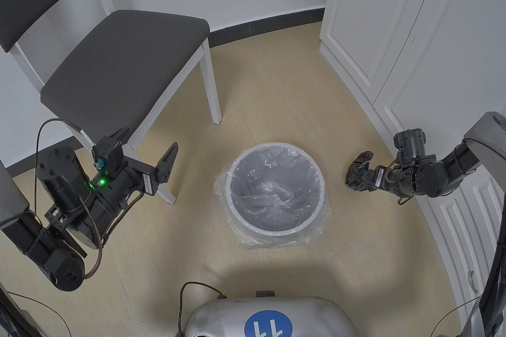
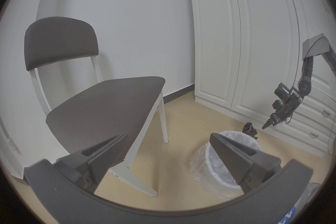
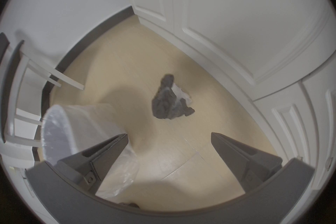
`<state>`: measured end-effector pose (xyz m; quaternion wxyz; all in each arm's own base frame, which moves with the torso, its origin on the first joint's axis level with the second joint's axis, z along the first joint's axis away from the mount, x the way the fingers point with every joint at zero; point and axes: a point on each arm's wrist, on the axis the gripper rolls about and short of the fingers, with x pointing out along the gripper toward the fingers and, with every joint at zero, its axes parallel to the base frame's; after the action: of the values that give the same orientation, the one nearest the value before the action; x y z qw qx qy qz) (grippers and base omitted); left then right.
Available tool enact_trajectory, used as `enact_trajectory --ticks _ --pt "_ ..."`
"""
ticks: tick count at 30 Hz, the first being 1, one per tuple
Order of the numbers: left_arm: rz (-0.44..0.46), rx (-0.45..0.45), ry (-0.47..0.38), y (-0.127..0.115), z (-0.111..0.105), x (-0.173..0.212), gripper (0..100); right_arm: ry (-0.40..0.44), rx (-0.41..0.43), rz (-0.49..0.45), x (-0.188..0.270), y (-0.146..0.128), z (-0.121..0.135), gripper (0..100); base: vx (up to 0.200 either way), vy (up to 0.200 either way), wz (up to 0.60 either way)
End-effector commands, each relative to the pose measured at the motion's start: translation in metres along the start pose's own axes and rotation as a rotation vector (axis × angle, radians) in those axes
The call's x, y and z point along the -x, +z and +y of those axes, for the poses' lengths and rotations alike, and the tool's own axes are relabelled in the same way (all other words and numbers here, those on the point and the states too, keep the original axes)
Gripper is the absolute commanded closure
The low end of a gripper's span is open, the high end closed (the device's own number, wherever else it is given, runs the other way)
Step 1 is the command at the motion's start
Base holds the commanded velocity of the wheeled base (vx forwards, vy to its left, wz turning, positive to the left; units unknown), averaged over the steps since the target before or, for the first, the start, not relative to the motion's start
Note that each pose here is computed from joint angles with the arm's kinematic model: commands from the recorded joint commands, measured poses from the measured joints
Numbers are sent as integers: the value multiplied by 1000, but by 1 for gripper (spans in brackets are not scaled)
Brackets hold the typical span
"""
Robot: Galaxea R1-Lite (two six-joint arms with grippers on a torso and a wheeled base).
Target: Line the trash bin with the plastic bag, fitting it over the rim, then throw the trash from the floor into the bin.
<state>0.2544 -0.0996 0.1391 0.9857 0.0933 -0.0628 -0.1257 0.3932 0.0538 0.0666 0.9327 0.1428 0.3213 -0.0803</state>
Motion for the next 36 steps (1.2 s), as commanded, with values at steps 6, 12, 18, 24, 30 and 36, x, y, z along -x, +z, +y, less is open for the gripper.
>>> enact_trajectory --ticks 6,12,18,24,30,36 --pt "15 -21 7 -4 3 1 0 -48 -165 24 -89 -17 -22 0 0 0 0" --pt "15 -23 -1 -4 1 1 0 135 -250 -68 -109 -19 -37 0 0 0 0" --pt "27 -27 -6 -7 0 0 0 227 -255 -144 -122 -27 -36 0 0 0 0" --pt "41 -30 -13 -11 -2 -2 0 238 -246 -152 -139 -34 -33 0 0 0 0" --pt "58 -37 -19 -17 -5 -5 0 296 -260 -262 -142 -29 -31 0 0 0 0" --pt "65 -38 -24 -19 -6 -6 0 307 -259 -294 -144 -34 -34 100 0 0 0"
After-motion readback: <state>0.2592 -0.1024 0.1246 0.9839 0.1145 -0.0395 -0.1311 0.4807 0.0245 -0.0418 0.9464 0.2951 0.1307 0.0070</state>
